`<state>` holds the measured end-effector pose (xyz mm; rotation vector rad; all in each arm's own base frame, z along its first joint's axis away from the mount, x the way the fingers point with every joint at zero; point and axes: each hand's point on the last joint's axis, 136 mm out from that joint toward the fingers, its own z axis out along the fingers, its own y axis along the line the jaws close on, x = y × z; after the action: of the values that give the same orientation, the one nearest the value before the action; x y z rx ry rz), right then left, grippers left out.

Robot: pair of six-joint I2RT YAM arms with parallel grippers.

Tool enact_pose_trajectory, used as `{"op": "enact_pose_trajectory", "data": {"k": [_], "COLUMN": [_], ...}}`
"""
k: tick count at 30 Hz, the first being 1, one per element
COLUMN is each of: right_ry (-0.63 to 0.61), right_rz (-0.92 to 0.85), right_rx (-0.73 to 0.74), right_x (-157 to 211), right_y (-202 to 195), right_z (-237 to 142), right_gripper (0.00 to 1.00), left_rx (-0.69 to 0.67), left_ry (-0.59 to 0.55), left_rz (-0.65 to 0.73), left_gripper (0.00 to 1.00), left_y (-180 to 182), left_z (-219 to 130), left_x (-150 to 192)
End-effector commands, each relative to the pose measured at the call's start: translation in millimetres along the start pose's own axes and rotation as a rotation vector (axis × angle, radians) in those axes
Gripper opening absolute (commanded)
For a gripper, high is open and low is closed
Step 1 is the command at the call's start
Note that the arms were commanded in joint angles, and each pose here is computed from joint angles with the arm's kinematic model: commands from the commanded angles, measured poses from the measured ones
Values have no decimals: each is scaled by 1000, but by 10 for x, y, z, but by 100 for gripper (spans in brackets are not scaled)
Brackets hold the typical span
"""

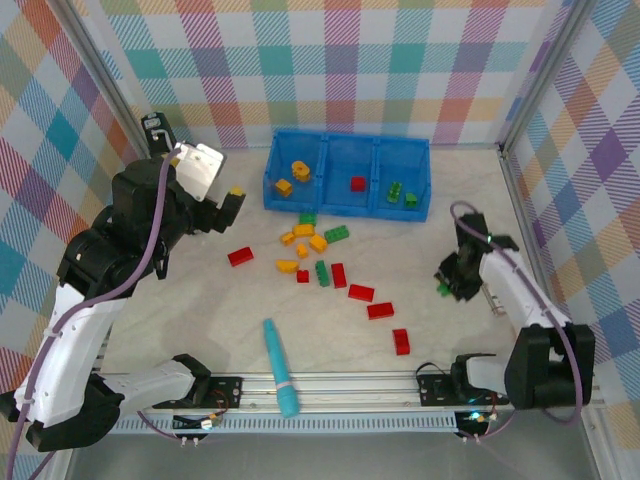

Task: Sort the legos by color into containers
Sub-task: Pick up the lego from the bottom-right of the table, then place the lego in the container.

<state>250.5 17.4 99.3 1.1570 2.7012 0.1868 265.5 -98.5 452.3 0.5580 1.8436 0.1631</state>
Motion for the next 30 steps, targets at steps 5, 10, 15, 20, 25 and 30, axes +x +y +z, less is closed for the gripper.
{"op": "enact_pose_trajectory", "data": {"k": [5,10,15,20,25,30], "right_ry": [-389,-637,-726,-730,-710,-659], "right_rz": [-474,-695,-788,-852,-909,-954], "right_rx": [-183,-361,-513,-569,-562,-517], "right_x": [-1063,-1388,-1545,-1678,-1841,-1941], "right_y": [1066,1796,2337,2734,3078,3326], "right_z": [-773,-1027,-989,-705,-352,35], "right_gripper": [30,27,27,29,29,30], "left_rx": [-30,-23,-2,-1,2,6], "left_ry": [-16,-14,-6,-14,-8,-3], "left_rz": [35,31,29,18,21,22], "left_gripper": [100,100,100,100,100,100], "left_y": [26,-19,-75,-71,-75,-85], "left_z": [30,135,198,198,218,239], "left_x": [-39,-68,-85,-119,-140,-159]}}
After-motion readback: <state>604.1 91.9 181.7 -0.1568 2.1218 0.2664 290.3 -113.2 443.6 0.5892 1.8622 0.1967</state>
